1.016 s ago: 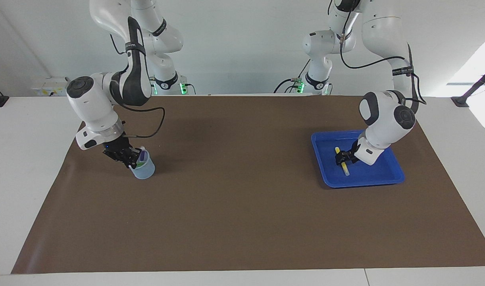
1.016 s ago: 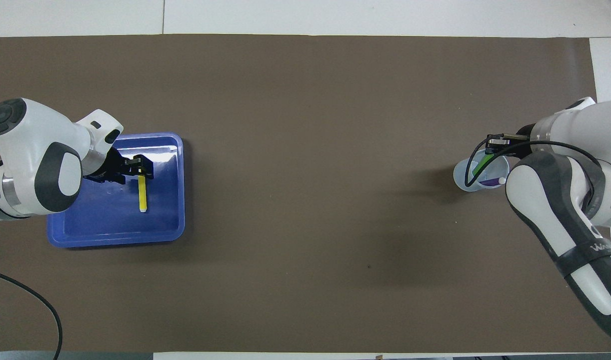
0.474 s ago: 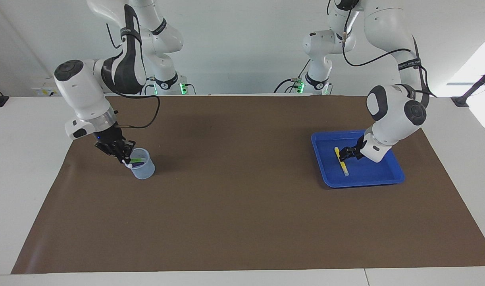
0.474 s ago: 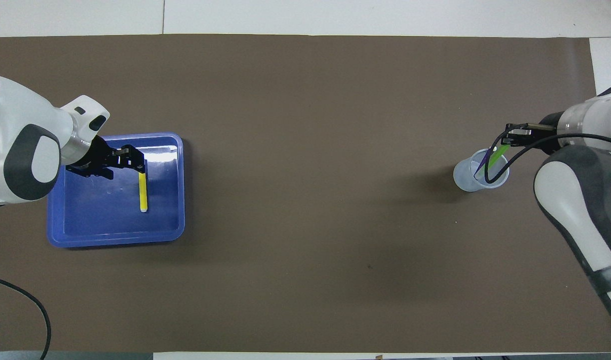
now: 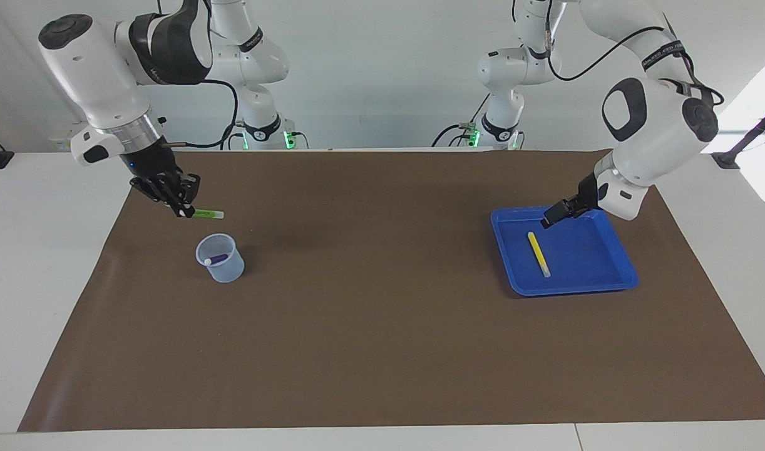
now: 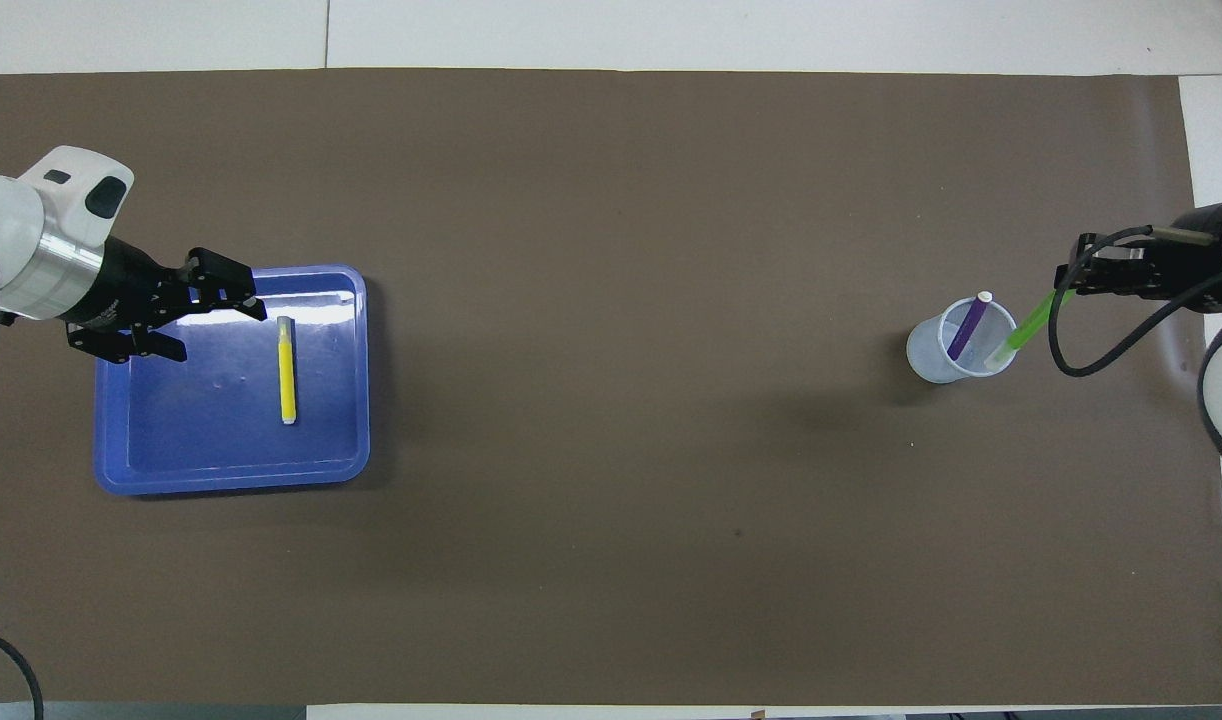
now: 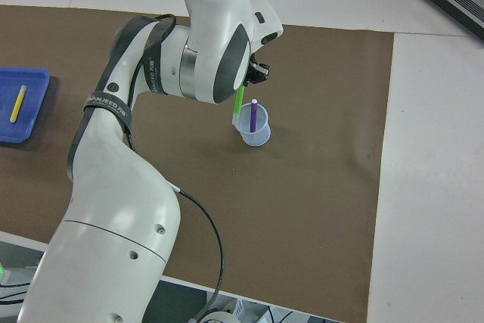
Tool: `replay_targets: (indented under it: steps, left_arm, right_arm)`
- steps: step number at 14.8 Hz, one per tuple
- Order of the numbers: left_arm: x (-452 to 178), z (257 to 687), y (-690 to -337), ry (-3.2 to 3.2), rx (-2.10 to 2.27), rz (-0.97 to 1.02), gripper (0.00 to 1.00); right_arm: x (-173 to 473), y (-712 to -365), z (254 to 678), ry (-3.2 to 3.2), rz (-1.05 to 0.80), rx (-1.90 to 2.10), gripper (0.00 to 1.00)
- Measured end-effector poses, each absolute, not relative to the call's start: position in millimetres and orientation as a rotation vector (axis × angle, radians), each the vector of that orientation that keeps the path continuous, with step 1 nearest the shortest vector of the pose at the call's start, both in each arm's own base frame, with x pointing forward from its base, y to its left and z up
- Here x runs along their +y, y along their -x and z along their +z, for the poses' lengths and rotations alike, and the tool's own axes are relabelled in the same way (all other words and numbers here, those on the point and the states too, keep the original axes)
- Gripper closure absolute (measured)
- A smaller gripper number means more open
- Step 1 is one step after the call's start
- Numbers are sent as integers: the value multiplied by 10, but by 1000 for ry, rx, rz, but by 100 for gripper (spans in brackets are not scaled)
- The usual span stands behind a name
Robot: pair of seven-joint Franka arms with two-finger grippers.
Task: Right arm passes pens to left for tray arrangement
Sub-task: 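Carry the green pen with the right gripper toward the left gripper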
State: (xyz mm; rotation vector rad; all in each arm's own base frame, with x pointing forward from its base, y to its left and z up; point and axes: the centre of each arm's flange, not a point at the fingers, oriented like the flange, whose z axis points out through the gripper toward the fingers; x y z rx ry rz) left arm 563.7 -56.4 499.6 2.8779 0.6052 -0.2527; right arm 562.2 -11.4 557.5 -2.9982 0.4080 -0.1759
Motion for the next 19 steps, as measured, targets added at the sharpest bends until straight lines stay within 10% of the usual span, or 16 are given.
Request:
replay_targets:
  steps: [19]
  left_arm:
    - [-2370,6312,-4830,-1745,2225,-194,0]
  right_arm:
    - [2943,-5735,5786,2148,194,1250,83]
